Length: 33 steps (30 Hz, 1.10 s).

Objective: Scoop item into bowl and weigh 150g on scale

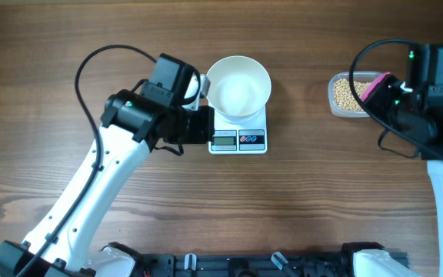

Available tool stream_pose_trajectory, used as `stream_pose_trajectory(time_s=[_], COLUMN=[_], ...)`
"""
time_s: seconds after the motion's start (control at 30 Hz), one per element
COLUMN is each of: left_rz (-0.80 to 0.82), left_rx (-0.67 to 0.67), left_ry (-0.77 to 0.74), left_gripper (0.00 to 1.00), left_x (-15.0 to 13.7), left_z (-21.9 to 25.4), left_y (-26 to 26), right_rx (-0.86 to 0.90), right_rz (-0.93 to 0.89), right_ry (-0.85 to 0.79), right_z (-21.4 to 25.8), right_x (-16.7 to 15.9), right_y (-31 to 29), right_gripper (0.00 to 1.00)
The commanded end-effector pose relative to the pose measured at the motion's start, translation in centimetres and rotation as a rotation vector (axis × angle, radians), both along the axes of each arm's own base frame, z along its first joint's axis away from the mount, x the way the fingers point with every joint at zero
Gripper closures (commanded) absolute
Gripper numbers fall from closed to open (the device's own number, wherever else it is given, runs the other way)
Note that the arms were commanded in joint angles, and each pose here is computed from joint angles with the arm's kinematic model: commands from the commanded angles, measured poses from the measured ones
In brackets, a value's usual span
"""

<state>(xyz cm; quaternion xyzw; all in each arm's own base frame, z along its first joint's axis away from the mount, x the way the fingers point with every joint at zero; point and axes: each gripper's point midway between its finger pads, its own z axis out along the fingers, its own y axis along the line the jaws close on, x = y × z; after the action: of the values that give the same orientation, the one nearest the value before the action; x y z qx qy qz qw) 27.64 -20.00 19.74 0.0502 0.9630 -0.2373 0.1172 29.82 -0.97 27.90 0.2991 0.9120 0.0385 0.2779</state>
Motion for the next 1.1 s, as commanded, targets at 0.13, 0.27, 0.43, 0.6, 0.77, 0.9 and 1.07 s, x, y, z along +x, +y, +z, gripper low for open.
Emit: stream_pose_trajectory(time_s=[0.13,0.27,0.43,0.6,0.77,0.9,1.07], left_rz=[-0.058,-0.103,-0.139,-0.169,-0.131,-0.12,-0.129], left_rx=[0.084,0.124,0.254,0.217,0.24,0.226,0.098], left_ry=[0.014,0.077,0.067,-0.008,-0.077,-0.087,-0.227], left_gripper=[0.96,0.96,0.96,0.96,0.96,0.96,0.96], left_x=[1.2,0.8,0.5,1.1,2.5,2.4,1.6], left_z=[-4.3,-7.5,-10.3,-11.8,-12.9,-11.3,-4.1], left_y=[-2.4,-3.9,-4.3,-6.5,-5.9,-5.3,-5.5], right_rx=[-0.062,-0.064,-0.082,-0.09,-0.117,-0.123,-0.13], right_rz=[0.058,0.06,0.093,0.104,0.09,0.098,0.11], right_ry=[0.074,0.102,0.105,0.105,0.107,0.109,0.112], right_z=[-1.7,-2.5,-3.1,-3.2,-3.1,-3.1,-3.1], right_x=[1.1,1.5,2.6,2.9,2.8,2.8,2.8], right_y=[-0.4,-0.4,-0.4,-0.4,-0.9,-1.0,-1.0], right_gripper=[0.96,0.96,0.96,0.96,0.96,0.96,0.96])
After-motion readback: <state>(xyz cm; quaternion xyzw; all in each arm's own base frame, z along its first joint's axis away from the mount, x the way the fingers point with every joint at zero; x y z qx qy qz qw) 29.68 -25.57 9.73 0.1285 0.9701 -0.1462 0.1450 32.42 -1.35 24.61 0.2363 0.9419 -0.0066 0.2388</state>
